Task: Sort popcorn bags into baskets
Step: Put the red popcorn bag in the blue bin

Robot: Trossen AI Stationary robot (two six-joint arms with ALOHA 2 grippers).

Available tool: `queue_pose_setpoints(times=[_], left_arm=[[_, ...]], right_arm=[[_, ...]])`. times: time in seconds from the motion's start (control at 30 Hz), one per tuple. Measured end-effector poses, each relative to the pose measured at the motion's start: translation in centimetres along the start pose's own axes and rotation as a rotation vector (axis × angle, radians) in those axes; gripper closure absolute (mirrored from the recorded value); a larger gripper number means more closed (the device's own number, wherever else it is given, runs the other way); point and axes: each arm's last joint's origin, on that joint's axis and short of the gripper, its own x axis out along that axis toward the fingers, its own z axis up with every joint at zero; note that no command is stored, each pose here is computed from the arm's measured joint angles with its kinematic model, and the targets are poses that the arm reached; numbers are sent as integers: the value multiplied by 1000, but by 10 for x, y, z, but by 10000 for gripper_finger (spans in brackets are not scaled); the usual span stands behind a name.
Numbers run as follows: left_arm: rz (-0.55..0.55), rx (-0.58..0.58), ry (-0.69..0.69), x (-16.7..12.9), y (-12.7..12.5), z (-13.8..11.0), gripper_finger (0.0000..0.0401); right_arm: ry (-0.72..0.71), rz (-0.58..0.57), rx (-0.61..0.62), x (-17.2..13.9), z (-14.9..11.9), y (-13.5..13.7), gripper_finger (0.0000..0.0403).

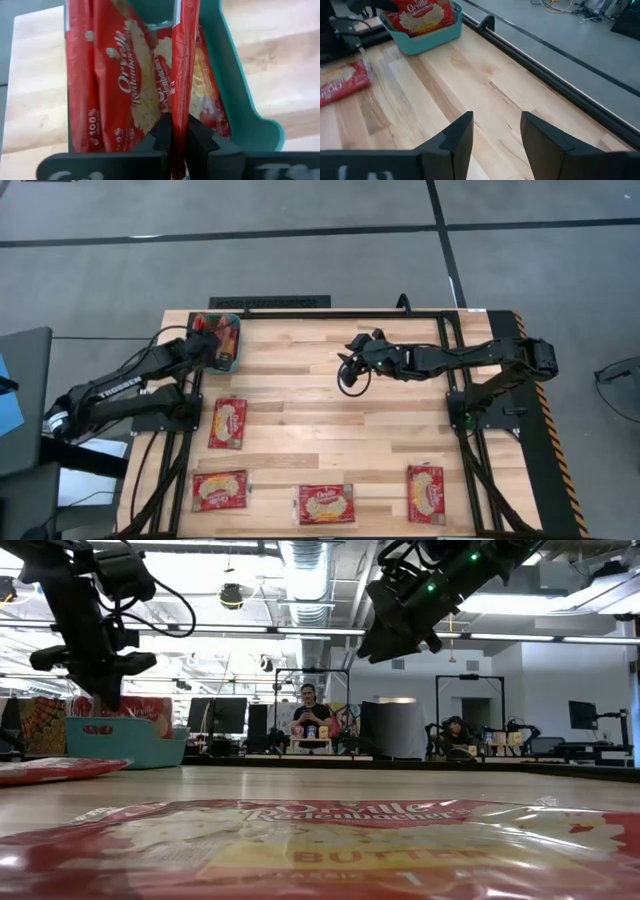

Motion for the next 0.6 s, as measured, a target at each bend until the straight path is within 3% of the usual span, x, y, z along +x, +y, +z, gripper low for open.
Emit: queue_pose_setpoints(times=[0.27,0.6], left_arm=[[65,-91,-2,1,5,0,387],[78,-97,-6,1,6,0,374]], right_arm=[[21,-6,-22,0,-2,-1,214],[28,-8,-25,0,-3,-1,220]])
